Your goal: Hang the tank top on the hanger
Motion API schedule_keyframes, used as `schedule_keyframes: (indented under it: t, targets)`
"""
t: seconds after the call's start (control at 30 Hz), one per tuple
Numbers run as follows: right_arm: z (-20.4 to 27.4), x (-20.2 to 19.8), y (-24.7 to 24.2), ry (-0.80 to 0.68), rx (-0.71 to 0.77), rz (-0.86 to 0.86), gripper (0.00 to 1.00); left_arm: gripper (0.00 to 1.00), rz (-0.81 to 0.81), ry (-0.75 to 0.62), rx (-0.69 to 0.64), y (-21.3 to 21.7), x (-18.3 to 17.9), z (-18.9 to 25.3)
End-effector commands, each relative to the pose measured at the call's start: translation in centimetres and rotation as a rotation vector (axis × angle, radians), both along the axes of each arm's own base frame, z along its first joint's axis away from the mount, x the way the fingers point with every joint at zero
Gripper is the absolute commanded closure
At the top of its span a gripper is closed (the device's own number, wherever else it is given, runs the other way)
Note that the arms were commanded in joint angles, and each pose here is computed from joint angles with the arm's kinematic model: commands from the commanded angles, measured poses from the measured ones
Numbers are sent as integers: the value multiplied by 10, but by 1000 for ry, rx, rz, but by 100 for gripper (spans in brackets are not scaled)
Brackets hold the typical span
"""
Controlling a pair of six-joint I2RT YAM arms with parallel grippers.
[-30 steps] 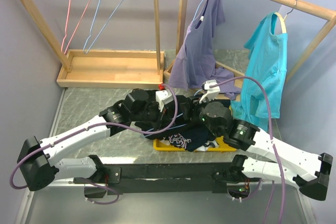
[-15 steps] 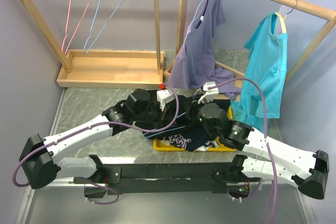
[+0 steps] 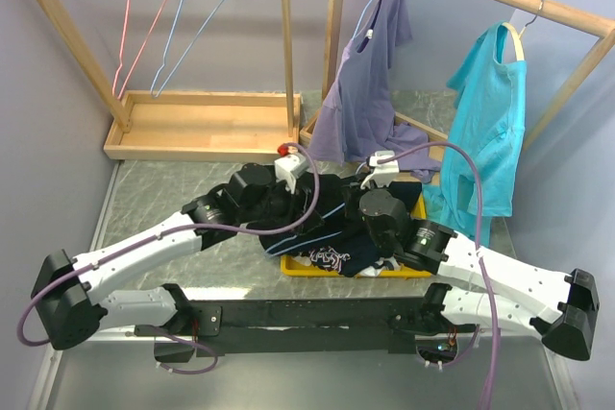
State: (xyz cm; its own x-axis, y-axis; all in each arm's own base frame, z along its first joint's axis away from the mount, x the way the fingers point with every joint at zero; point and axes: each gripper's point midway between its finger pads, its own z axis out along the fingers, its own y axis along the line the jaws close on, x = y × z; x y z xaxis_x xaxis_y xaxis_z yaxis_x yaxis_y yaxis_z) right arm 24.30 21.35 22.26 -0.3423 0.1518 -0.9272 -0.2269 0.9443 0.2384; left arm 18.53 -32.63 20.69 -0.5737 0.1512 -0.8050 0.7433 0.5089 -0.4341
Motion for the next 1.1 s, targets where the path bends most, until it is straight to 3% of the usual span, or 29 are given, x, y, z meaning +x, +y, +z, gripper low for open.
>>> schedule_keyframes:
  t: [0.0, 0.13, 0.27, 0.37, 0.8, 1.07]
  targets:
    - [14, 7, -9, -28, 39, -112, 100, 35, 256, -19, -59, 24, 26, 42]
    - [12, 11, -11, -19, 29, -178, 100, 36, 457, 16, -30, 57, 37, 39]
    - [16, 15, -11, -33, 15, -240, 100, 41, 759, 47, 100, 113, 62, 16]
    - [20, 18, -11, -34, 11, -267, 100, 45, 823, 95, 124, 131, 71, 0]
    - [32, 23, -22, -67, -46, -354, 100, 52, 774, 203, 155, 109, 95, -51]
    - [29, 25, -23, -68, -72, -384, 100, 57, 710, 274, 125, 94, 90, -70]
